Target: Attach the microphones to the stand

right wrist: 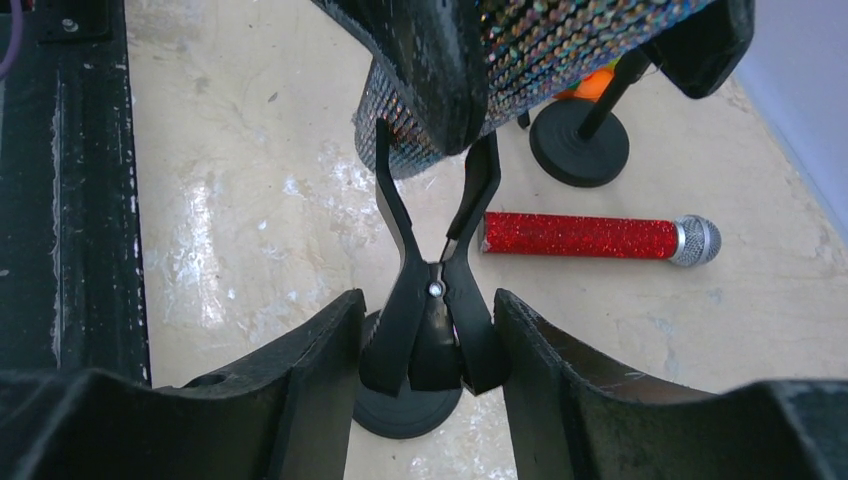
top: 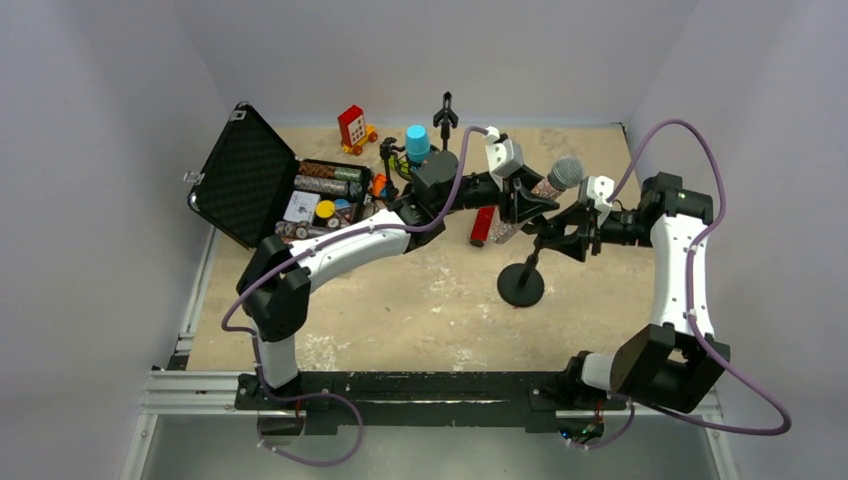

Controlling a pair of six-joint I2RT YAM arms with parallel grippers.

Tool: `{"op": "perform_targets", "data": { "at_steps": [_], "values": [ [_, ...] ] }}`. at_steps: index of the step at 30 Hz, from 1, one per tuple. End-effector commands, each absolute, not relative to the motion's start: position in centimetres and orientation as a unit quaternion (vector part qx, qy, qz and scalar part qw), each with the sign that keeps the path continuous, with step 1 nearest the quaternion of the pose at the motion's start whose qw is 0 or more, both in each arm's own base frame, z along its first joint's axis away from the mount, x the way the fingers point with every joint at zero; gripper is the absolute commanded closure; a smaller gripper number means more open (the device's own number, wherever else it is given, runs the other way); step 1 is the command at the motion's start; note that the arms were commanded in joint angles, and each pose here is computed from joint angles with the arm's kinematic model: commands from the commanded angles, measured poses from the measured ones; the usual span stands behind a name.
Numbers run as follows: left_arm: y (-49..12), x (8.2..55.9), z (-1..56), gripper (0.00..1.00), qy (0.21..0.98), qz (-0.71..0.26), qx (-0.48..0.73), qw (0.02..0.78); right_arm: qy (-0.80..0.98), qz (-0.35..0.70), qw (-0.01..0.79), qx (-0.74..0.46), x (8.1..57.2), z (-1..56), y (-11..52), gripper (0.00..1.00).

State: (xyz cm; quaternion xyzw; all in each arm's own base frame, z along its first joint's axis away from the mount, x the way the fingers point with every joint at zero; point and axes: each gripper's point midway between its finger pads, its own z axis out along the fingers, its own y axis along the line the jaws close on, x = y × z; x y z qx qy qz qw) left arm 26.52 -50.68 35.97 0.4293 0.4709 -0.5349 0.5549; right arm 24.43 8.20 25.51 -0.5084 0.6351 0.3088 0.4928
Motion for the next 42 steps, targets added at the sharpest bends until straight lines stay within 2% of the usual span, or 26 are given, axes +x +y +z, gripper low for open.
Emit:
{"op": "perform_targets", "data": {
  "at_steps": [1,3,5,7,10,11,13,27,28,29,32,33,34,37,39,42],
  "values": [
    [-50.8,25.3,37.3,1.0,0.439,-0.553,0.42,0.571,0.638,0.319,0.487,-0.504,23.8,25.7,8.6,0.44],
    [-50.8,25.3,37.2,1.0,0.437,-0.554,0.417,0.572,0.638,0.319,0.489,-0.503,23.7,25.8,8.6,0.43],
    [-50.8,25.3,37.2,1.0,0.437,-0.556,0.415,0.573,0.639,0.32,0.488,-0.501,23.8,25.8,8.6,0.46],
    [-50.9,25.4,37.2,1.0,0.435,-0.557,0.414,0.574,0.643,0.323,0.485,-0.497,23.9,25.7,8.5,0.59],
    [-50.9,25.3,37.4,1.0,0.431,-0.56,0.412,0.575,0.651,0.323,0.475,-0.496,24.0,25.3,8.3,0.87],
    [-50.9,25.3,37.4,1.0,0.429,-0.562,0.412,0.575,0.653,0.323,0.473,-0.496,23.9,25.2,8.3,0.93],
    [-51.0,25.2,37.5,1.0,0.425,-0.568,0.409,0.574,0.654,0.323,0.472,-0.496,23.8,25.1,8.3,1.0],
    [-52.2,25.0,36.9,1.0,0.406,-0.62,0.371,0.56,0.657,0.363,0.471,-0.463,23.7,25.4,9.2,1.0],
    [-52.2,25.0,36.8,1.0,0.407,-0.619,0.37,0.56,0.659,0.365,0.47,-0.46,23.8,25.5,9.1,0.99],
    [-52.1,25.0,36.7,1.0,0.408,-0.619,0.369,0.56,0.662,0.368,0.467,-0.457,23.9,25.5,9.1,0.91],
    [-51.9,25.0,36.4,1.0,0.414,-0.617,0.364,0.561,0.667,0.371,0.464,-0.45,24.0,25.7,9.0,0.56],
    [-51.8,25.1,36.3,0.94,0.416,-0.617,0.361,0.562,0.665,0.37,0.466,-0.451,23.9,25.7,9.1,0.47],
    [-51.6,25.2,36.4,0.82,0.418,-0.616,0.355,0.565,0.663,0.37,0.469,-0.452,23.8,25.9,9.2,0.39],
    [-50.7,25.4,36.1,0.54,0.423,-0.61,0.34,0.577,0.657,0.366,0.476,-0.456,23.5,26.3,9.3,0.3],
    [-50.2,25.4,36.3,0.43,0.426,-0.603,0.335,0.586,0.655,0.363,0.479,-0.458,23.4,26.5,9.4,0.27],
    [-49.5,25.4,36.7,0.34,0.429,-0.593,0.332,0.595,0.653,0.358,0.481,-0.462,23.3,26.6,9.4,0.25]
  ]
}}
